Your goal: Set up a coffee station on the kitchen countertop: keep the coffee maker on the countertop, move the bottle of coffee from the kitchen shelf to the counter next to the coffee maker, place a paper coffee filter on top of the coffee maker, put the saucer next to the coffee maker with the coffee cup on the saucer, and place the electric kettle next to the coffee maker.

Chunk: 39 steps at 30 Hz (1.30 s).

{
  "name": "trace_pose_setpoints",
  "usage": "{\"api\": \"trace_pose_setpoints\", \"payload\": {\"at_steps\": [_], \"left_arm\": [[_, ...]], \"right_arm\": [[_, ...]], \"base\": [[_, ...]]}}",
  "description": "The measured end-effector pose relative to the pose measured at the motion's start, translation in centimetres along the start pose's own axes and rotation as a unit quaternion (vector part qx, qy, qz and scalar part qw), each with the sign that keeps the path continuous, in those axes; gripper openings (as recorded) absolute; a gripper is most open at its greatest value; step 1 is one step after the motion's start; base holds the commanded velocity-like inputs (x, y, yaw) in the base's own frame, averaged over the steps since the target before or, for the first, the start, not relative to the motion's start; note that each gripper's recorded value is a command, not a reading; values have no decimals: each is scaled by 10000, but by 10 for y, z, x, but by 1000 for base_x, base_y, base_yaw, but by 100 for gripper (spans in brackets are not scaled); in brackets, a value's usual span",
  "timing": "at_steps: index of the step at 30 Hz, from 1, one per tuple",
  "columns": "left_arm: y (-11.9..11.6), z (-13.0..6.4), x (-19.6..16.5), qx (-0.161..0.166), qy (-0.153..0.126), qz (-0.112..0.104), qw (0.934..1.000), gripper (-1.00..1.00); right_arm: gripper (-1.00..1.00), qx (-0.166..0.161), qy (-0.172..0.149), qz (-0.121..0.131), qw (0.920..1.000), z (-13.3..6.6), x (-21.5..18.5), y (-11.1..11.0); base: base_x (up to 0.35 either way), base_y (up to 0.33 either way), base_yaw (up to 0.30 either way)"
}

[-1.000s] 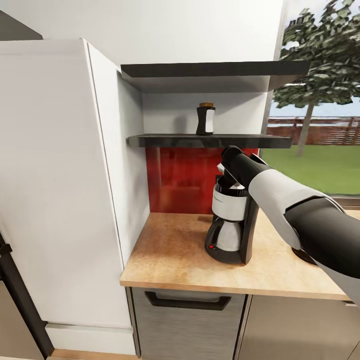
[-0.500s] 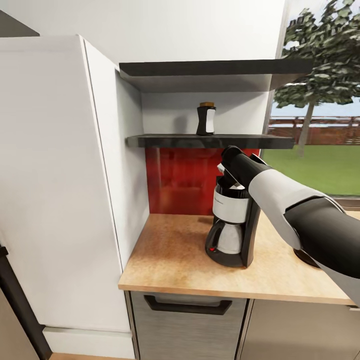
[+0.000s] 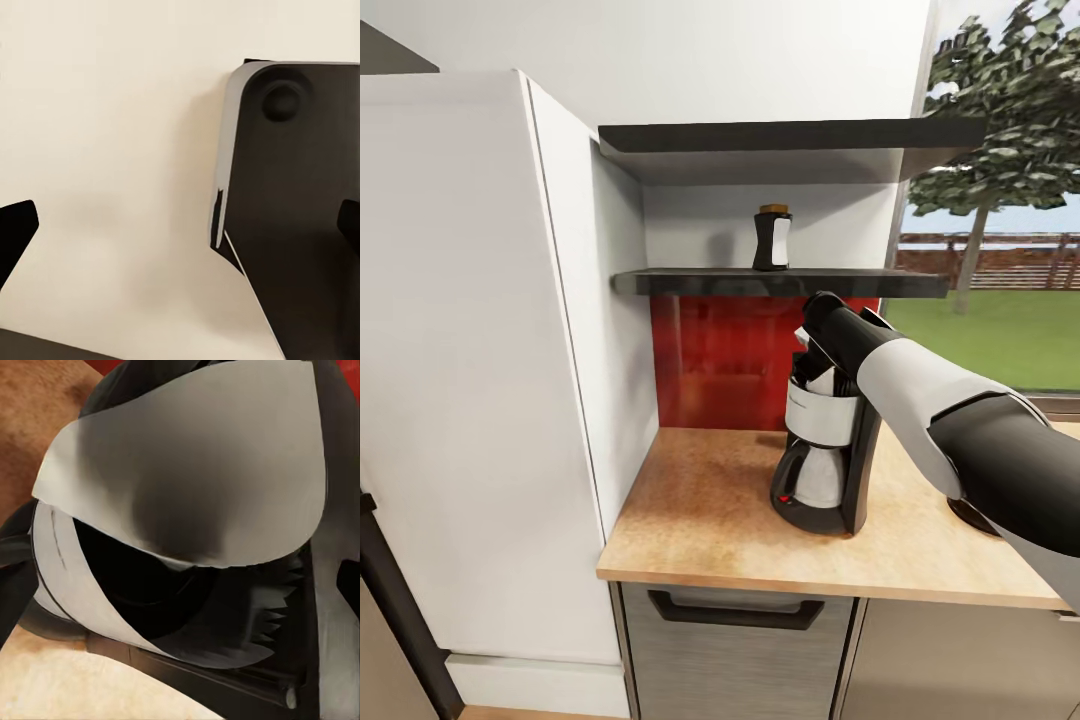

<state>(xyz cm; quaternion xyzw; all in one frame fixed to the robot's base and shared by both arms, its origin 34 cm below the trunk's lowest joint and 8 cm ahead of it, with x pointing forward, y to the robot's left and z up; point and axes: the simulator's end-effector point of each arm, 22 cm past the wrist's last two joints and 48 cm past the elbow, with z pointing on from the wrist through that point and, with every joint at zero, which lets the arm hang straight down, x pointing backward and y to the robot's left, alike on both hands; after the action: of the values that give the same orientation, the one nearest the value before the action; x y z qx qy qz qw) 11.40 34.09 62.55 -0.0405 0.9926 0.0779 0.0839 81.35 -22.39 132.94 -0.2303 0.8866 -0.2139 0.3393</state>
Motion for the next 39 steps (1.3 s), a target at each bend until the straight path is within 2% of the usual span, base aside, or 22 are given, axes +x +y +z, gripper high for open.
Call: {"api": "trace_pose_setpoints", "payload": {"at_steps": [21,24,26,29,30,39], "left_arm": [[2,0,0,-12,-7,2,10000,100],[2,0,0,-13,-8,-2,10000,100],[2,0,0,-13,-10,-1,10000,100],[2,0,-1,-13,-9,0,10000,100],[3,0,-1,-18,-11,1,10000,100],[4,0,-1,-26,-13,-2,10000,100]], "right_arm": [[100,-12,-49,12,10000,-2,-3,0],[100,40,-320,20,9995,-15,-21,-4],[100,129,-667,15,9977,-34,-42,-10],[100,177,-864,7,9961,-46,-54,-13],[100,205,-1015,-4,9946,-55,-63,-14],[100,223,-1176,-10,9928,-64,-72,-15]], "base": [[0,0,0],[0,0,0],[0,0,0],[0,0,0],[0,0,0],[-186,0,0]]}}
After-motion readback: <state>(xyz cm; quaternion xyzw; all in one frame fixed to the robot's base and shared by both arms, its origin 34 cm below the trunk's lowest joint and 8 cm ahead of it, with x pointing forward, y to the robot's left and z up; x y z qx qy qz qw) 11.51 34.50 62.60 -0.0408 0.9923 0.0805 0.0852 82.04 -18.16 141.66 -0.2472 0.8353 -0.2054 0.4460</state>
